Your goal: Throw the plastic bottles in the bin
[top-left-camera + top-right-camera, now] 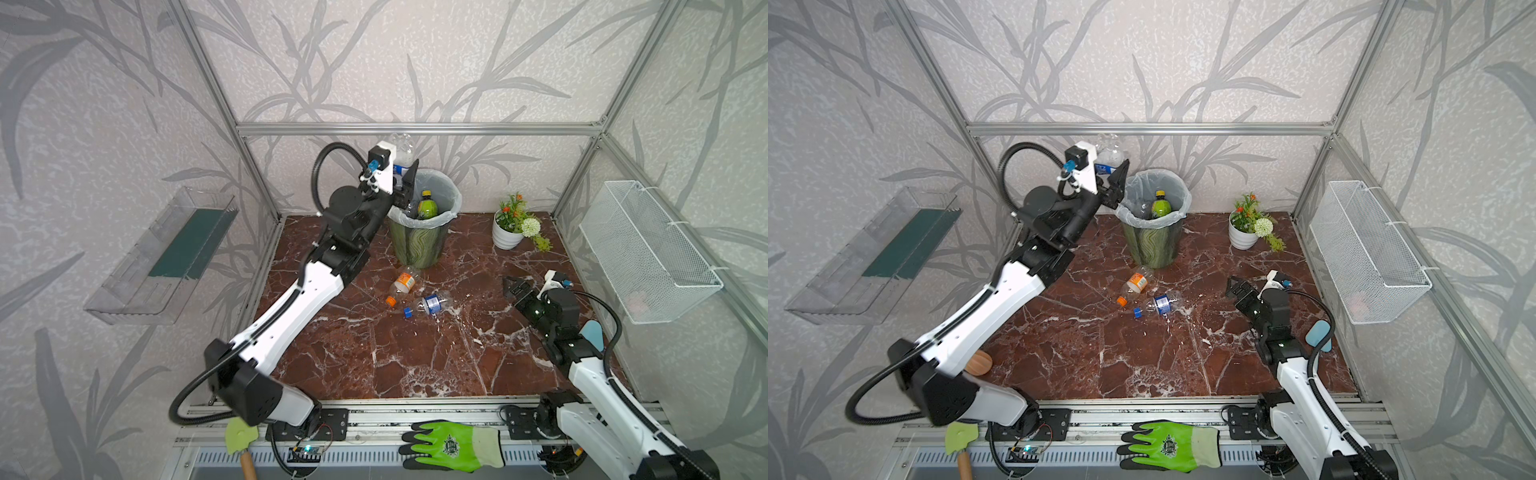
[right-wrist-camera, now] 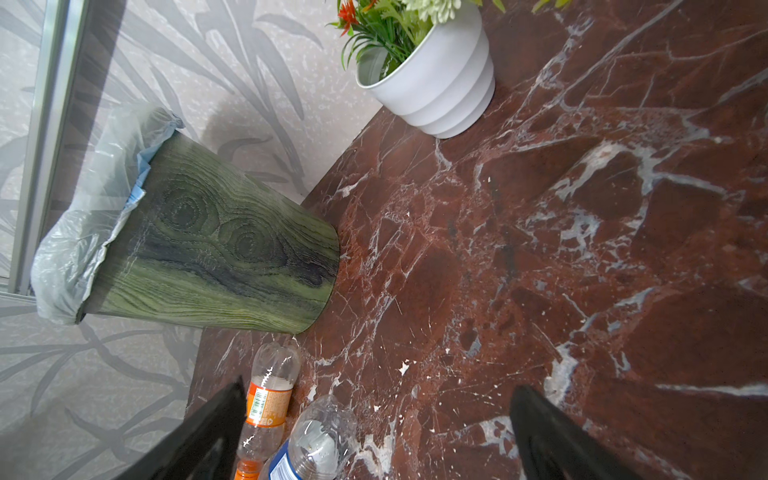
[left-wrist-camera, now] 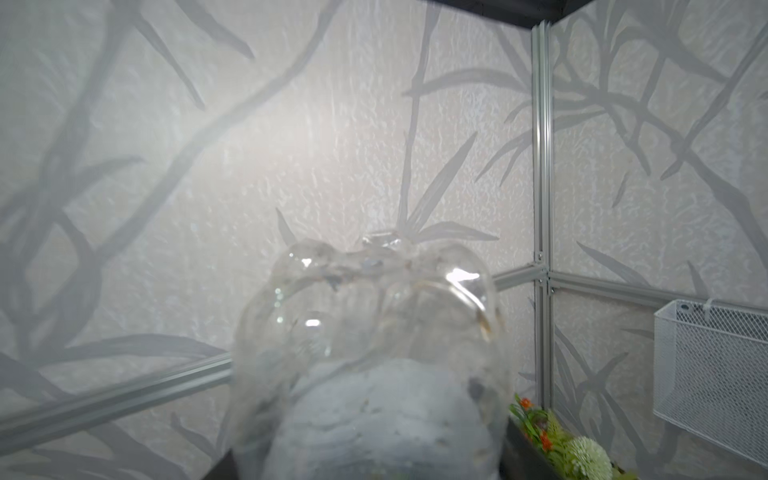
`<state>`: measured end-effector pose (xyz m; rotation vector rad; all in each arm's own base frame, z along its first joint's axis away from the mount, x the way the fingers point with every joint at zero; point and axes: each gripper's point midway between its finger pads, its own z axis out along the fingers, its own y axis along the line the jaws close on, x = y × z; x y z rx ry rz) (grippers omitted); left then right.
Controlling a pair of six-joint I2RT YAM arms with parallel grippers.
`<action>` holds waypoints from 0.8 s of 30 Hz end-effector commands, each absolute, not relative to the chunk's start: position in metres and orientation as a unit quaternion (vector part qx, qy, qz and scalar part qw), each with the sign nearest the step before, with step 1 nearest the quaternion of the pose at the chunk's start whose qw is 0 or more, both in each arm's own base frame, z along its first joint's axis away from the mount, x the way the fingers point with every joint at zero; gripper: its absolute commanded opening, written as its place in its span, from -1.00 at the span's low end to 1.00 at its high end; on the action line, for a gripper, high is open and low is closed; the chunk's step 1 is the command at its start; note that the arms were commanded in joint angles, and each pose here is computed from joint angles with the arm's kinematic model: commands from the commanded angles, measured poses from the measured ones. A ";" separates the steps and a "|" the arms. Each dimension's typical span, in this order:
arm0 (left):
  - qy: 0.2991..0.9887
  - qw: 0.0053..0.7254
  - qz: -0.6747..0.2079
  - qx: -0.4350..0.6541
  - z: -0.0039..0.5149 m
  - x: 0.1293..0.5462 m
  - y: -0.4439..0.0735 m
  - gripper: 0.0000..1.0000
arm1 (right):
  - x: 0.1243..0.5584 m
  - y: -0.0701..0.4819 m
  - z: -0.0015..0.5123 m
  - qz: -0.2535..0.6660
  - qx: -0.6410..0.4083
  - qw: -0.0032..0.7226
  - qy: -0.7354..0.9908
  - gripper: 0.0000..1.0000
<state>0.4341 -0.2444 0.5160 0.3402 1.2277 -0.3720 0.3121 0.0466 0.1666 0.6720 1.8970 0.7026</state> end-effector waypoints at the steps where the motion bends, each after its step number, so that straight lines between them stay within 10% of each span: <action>1: 0.629 0.727 -0.227 0.156 0.464 0.490 -0.267 0.45 | 0.310 0.046 0.180 0.293 0.271 0.495 0.772 0.98; 6: 0.671 0.689 -0.204 0.183 0.437 0.509 -0.275 0.98 | 0.302 0.039 0.187 0.274 0.270 0.508 0.771 0.99; 14: 0.623 0.743 -0.179 0.169 0.480 0.448 -0.235 0.98 | 0.306 0.042 0.182 0.274 0.267 0.493 0.781 0.98; 24: 0.694 0.689 -0.157 0.138 0.407 0.415 -0.202 0.98 | 0.324 0.067 0.170 0.311 0.264 0.450 0.795 0.91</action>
